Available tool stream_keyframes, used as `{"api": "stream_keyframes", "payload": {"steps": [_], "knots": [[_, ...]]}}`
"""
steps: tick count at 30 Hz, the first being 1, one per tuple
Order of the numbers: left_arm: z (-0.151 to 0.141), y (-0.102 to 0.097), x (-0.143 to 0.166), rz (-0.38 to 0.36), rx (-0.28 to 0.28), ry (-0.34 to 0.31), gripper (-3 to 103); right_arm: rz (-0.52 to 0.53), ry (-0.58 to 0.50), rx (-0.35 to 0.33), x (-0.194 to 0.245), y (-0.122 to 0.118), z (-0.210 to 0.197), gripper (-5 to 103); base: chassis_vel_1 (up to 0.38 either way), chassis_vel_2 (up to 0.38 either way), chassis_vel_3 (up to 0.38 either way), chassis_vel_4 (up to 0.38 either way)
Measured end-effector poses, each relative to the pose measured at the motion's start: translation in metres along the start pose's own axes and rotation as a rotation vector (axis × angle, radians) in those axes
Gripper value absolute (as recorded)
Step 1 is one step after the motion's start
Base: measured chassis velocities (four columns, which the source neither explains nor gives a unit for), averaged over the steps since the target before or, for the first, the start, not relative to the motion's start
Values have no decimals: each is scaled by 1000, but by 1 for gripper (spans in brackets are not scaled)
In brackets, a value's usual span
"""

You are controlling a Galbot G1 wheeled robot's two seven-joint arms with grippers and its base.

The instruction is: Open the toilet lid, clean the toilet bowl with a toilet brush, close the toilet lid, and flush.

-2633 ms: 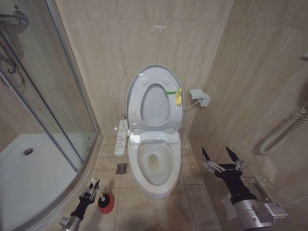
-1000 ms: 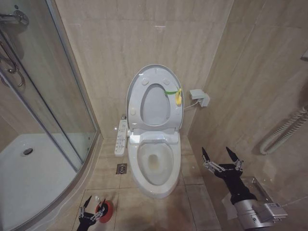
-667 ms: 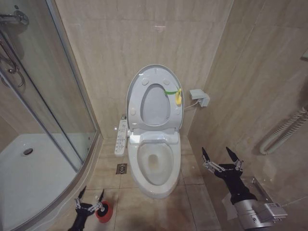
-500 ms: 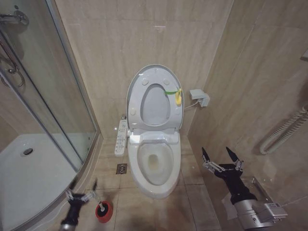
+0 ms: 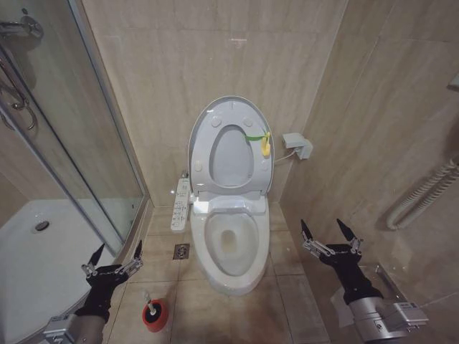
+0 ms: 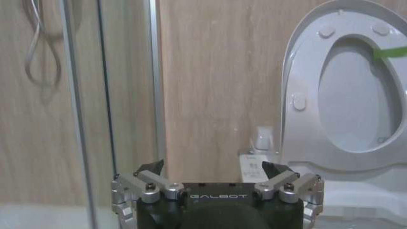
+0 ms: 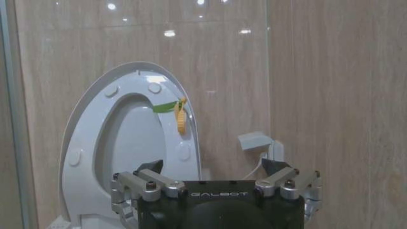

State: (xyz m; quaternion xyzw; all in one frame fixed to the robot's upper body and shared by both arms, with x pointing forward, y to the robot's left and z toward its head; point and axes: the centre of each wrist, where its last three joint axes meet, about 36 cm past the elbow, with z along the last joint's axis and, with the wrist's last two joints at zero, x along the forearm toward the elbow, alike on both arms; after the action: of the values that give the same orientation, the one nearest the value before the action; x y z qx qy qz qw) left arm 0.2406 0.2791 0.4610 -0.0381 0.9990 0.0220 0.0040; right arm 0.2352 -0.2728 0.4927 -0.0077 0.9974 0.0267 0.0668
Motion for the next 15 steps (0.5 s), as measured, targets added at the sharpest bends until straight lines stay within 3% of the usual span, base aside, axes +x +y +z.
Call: {"api": "stream_keyframes", "payload": {"steps": [9,15], "knots": [[-2,-10,7,-4,0,-51,100,0,0,0,0,0,0,100,0,0,0,0],[-5,-6,13,-49,-33,-82,100,0,0,0,0,0,0,100,0,0,0,0]]}}
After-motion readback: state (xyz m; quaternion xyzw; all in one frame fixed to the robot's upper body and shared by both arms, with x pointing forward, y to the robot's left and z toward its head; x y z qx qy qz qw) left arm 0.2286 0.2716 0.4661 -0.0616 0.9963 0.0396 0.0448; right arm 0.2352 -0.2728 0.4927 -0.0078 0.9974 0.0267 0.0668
